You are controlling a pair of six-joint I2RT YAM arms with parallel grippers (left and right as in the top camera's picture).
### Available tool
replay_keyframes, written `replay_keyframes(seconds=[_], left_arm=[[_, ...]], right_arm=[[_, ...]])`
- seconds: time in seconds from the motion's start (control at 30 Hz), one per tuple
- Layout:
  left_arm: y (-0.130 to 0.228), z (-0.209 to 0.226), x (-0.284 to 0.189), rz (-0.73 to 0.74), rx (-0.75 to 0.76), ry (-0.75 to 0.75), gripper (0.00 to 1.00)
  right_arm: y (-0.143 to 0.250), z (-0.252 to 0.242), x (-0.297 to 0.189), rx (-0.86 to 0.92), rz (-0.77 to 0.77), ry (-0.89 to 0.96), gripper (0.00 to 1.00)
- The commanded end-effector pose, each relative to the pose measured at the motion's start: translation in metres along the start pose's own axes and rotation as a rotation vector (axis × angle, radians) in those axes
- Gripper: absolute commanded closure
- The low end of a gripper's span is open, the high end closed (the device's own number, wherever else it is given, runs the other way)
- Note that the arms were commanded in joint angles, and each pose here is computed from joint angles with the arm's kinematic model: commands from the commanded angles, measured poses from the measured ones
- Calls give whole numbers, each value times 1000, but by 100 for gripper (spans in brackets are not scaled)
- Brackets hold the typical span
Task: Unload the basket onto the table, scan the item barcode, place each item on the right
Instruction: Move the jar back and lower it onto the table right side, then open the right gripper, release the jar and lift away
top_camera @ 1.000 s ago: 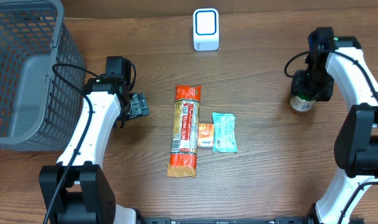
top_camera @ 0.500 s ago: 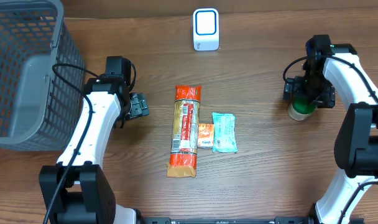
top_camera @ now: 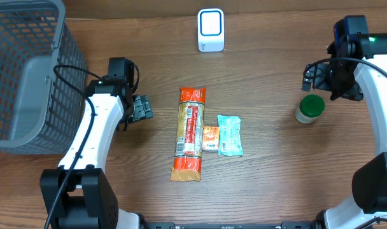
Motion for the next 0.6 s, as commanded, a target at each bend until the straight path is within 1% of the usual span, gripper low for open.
replay_keyframes(seconds=[0.0, 0.1, 0.2, 0.33, 0.43, 0.57], left_arm=[[-4, 4, -6, -24, 4, -16, 0], [-4, 4, -6, -24, 4, -16, 0], [-4, 4, -6, -24, 4, -16, 0], [-4, 4, -6, -24, 4, -16, 0], [-4, 4, -6, -24, 4, -16, 0], [-4, 4, -6, -24, 4, -16, 0]], right_arm=[[6, -6, 13, 10, 53, 23, 0], [14, -9, 28, 10, 83, 38, 0], [18, -11, 40, 30, 96, 47, 4], [23, -13, 55, 73, 105, 53, 16], [29, -13, 62, 101, 131, 48, 16], [37, -5, 69, 106, 180, -28, 15]])
Point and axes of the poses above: each gripper's point midway between its finger pads, its own x axis out along the fingers, its own z axis along the line the jaws close on, y = z × x, the point moved 5 cm from there along -x, back along the fingers, and after that the axes turned 15 degrees about x, right-handed, at the moved point
